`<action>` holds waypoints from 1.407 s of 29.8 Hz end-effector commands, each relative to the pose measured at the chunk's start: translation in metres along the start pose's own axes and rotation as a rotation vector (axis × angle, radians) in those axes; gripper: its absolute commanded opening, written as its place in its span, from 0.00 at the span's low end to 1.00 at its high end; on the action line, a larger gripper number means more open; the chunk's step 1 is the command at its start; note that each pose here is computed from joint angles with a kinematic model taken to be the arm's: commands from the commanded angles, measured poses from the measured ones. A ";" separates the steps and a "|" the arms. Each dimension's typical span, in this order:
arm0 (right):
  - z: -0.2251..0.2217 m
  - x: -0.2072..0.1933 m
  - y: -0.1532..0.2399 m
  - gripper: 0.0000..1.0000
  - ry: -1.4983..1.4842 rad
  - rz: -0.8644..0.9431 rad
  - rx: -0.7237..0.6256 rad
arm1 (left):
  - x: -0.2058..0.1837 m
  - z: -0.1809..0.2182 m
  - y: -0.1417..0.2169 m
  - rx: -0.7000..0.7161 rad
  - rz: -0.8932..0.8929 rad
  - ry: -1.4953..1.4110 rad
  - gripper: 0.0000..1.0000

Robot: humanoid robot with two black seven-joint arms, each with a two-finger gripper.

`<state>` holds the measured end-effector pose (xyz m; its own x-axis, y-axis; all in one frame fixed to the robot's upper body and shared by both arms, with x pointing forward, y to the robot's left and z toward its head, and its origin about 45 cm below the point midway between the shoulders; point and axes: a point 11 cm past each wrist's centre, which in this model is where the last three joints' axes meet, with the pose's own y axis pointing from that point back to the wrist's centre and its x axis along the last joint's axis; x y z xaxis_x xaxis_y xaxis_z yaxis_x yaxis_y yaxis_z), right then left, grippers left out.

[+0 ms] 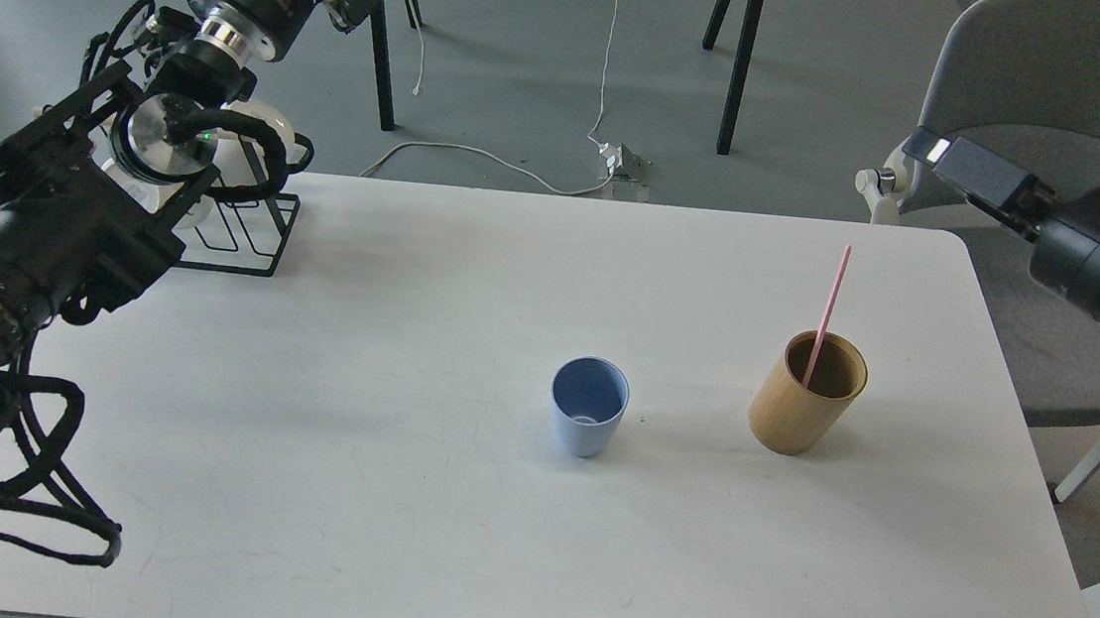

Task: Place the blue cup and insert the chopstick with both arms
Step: 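Reach the right gripper to the red straw and grasp it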

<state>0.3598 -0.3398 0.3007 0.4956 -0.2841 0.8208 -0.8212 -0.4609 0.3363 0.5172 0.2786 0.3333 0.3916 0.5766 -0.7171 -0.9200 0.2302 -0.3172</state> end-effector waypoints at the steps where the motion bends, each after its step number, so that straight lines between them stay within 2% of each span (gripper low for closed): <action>1: 0.017 -0.020 -0.001 0.89 0.091 -0.049 -0.044 | 0.000 0.008 -0.002 -0.028 0.004 0.024 1.00; 6: 0.033 -0.054 -0.022 0.74 0.121 -0.082 -0.072 | 0.017 0.019 0.003 -0.051 0.058 0.006 1.00; 17: 0.039 -0.094 -0.057 0.68 0.102 -0.110 -0.079 | 0.042 0.023 0.016 -0.057 0.130 -0.023 1.00; 20: 0.039 -0.103 -0.061 0.62 0.131 -0.130 -0.079 | 0.042 0.024 0.016 -0.058 0.130 -0.024 1.00; 26: 0.040 -0.105 -0.062 0.34 0.159 -0.143 -0.081 | 0.038 0.023 0.013 -0.059 0.120 -0.021 1.00; 30: 0.041 -0.109 -0.061 0.22 0.211 -0.168 -0.080 | 0.035 0.023 0.010 -0.061 0.113 -0.019 1.00; 42: 0.047 -0.100 -0.064 0.20 0.244 -0.161 -0.100 | 0.035 0.024 0.011 -0.056 0.114 -0.026 1.00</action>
<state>0.3737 -0.3201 0.1749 0.5522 -0.0075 0.8336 -0.7659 -0.3996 0.5037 0.5206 0.3196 0.3190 0.2835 0.6157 -0.7352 -0.9559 0.1199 -0.2681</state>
